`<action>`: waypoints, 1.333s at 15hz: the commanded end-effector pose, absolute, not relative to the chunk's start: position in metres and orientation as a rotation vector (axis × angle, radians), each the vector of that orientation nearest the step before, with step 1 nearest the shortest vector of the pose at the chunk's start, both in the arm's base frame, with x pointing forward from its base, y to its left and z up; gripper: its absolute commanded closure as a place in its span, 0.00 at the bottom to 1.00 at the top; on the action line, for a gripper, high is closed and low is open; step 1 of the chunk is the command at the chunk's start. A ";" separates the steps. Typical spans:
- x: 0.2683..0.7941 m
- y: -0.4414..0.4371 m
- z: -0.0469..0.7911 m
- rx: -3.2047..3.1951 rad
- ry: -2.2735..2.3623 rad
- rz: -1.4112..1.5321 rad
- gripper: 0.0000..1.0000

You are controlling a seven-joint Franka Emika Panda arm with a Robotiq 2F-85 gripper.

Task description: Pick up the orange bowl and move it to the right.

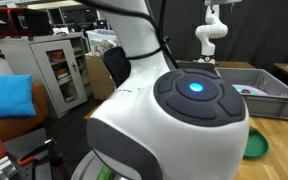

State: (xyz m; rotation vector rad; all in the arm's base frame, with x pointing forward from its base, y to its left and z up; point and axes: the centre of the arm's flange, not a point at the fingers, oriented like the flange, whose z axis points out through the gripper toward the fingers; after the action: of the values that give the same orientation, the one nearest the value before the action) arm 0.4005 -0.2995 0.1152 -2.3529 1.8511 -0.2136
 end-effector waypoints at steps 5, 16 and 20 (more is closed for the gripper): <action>0.364 -0.283 0.151 -2.347 1.715 -0.282 0.00; 0.337 -0.211 0.162 -2.673 1.174 -0.194 0.00; 0.329 -0.197 0.150 -2.705 1.124 -0.131 0.00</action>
State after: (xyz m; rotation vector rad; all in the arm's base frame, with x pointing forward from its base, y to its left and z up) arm 0.3282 -0.1962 0.1500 -2.7076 1.1209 -0.1297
